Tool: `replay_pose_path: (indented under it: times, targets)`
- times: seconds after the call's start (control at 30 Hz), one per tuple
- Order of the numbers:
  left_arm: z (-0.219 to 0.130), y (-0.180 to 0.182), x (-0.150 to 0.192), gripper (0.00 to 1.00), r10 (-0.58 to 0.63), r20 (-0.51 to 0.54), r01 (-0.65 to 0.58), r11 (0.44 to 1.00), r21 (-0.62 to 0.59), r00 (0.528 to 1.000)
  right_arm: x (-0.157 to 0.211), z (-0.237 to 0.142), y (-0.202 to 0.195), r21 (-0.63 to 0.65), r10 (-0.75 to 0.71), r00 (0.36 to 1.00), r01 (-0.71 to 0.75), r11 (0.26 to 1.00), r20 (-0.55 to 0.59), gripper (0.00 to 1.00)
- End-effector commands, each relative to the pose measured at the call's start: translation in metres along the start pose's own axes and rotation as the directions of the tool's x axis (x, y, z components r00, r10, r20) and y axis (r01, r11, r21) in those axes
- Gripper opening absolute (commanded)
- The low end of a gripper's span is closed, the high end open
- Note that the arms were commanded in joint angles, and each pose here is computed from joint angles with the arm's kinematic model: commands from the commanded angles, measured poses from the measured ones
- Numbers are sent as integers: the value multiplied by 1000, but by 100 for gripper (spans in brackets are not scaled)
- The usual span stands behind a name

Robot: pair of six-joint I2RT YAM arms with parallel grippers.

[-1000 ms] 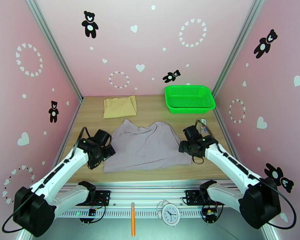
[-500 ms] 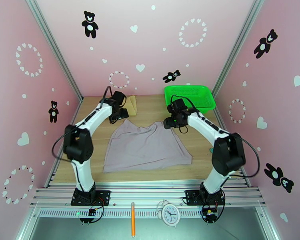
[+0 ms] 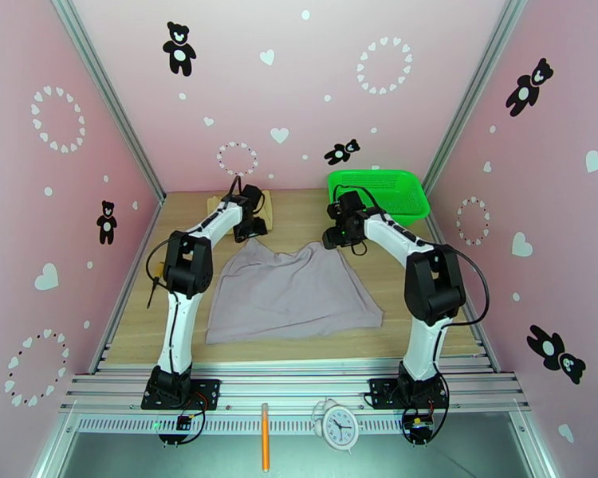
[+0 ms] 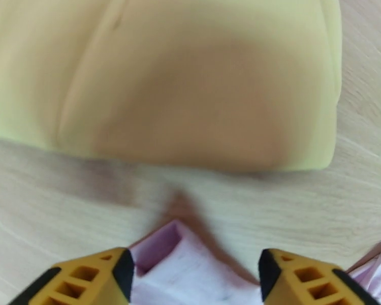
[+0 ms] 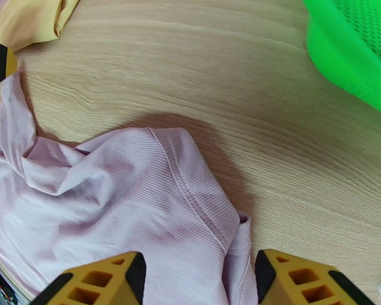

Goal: Fold and stack the mixed laundry pile

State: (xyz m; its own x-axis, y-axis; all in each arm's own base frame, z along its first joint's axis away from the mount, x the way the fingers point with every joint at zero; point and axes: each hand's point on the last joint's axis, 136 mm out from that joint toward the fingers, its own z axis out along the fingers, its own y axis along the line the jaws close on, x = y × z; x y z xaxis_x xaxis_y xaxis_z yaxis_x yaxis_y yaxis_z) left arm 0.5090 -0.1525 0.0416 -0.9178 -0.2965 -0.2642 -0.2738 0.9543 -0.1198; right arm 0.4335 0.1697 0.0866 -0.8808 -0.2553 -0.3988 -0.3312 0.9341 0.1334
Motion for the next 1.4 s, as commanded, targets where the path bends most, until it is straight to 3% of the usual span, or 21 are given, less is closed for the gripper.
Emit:
replay_pose_path:
  times: [0.0, 0.1, 0.13, 0.53, 0.77, 1.13, 1.37]
  targets:
    - [13, 14, 5, 42, 9, -42, -11, 998, -55, 999, -3, 11, -1, -12, -15, 1000, 15, 1000, -15, 62]
    - [15, 23, 8, 4, 12, -48, -17, 996, -90, 999, 0, 20, -1, -21, -13, 999, 12, 1000, -46, 61]
    - [13, 26, 9, 0, 14, -46, -19, 994, -105, 999, 1, 23, -1, -24, -9, 999, 8, 1000, -52, 61]
    - [-34, 57, 10, 0, 10, 48, -1, 983, -185, 999, -27, 46, 3, -60, -36, 998, 32, 998, -55, 54]
    - [-57, 79, -1, 0, -6, 106, 32, 971, -239, 994, -2, 56, -3, -36, -27, 992, 23, 999, -126, 54]
    - [-90, 103, -10, 0, -16, 183, 72, 949, -306, 983, 12, 35, 5, -69, 17, 995, -24, 997, -94, 53]
    - [-83, 100, -5, 0, -25, 169, 72, 958, -279, 985, 15, 27, 13, -106, 20, 997, -28, 994, -77, 16]
